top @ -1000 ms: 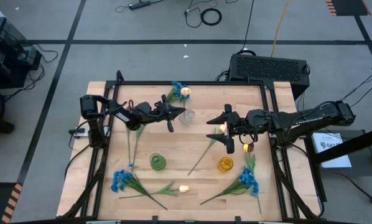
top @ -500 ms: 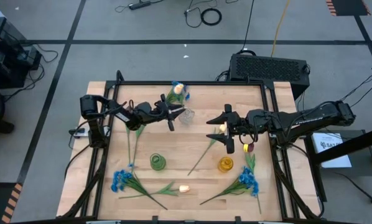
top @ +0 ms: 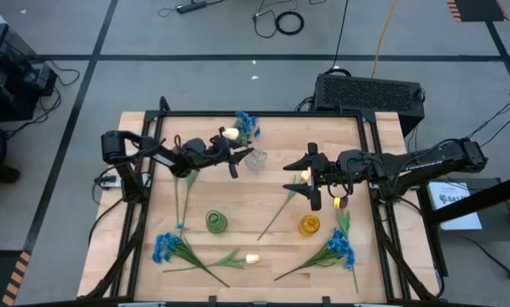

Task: Sort flowers into vase by color
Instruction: Put the top pink flower into the transparent vase

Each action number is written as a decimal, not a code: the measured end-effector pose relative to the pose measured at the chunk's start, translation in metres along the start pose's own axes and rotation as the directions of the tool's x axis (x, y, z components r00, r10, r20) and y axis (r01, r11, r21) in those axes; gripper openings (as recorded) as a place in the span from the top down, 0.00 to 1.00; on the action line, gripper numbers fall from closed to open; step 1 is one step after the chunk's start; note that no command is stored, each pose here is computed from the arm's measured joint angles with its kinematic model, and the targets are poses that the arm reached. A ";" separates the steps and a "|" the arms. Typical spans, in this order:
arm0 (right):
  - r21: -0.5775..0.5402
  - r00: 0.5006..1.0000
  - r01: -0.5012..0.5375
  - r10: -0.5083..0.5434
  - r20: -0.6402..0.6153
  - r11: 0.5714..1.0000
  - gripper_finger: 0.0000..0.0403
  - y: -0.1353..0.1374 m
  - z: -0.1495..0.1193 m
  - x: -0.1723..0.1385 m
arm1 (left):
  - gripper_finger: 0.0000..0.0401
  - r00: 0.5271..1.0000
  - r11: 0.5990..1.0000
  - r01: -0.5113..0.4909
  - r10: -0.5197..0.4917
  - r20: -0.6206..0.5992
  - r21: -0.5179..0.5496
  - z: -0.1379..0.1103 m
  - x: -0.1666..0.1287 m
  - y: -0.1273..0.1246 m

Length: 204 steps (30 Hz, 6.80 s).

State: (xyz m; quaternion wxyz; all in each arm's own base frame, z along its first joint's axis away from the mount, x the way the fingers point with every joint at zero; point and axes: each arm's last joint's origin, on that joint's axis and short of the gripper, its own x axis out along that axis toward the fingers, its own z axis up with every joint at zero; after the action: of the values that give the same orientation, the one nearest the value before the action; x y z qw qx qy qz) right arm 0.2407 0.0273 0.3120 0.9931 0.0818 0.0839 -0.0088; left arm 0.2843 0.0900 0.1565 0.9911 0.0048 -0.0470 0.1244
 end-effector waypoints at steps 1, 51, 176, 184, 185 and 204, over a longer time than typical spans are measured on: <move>0.000 1.000 0.000 0.000 0.000 1.000 0.36 0.000 0.000 0.000 | 0.69 1.000 1.000 0.005 -0.005 -0.015 -0.005 0.001 0.000 0.000; 0.371 0.791 0.566 -0.357 -0.497 0.736 0.43 0.004 -0.022 0.037 | 0.69 0.798 0.973 0.206 -0.231 -0.556 -0.108 0.082 -0.112 -0.050; 0.167 0.379 0.903 -0.553 -0.742 0.395 0.96 -0.075 -0.045 0.132 | 0.69 0.782 0.963 0.270 -0.233 -0.579 -0.023 0.080 -0.115 -0.056; 0.128 0.395 0.896 -0.632 -0.667 0.425 0.96 -0.068 0.014 0.128 | 0.69 0.782 0.963 0.270 -0.233 -0.578 -0.023 0.080 -0.115 -0.056; 0.124 0.396 0.896 -0.639 -0.660 0.427 0.96 -0.066 0.020 0.127 | 0.69 0.782 0.963 0.270 -0.233 -0.578 -0.023 0.080 -0.115 -0.056; -0.022 0.586 0.784 -0.751 -0.305 0.620 0.96 -0.038 0.163 0.085 | 0.69 0.781 0.968 0.242 -0.234 -0.579 -0.065 0.080 -0.115 -0.056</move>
State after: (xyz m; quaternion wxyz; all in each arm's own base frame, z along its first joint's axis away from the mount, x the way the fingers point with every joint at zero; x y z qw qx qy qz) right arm 0.3496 -0.0375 0.4498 0.8619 0.0947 0.2519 -0.4299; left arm 0.1801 0.0054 0.2256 0.9653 -0.0214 0.2601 -0.0058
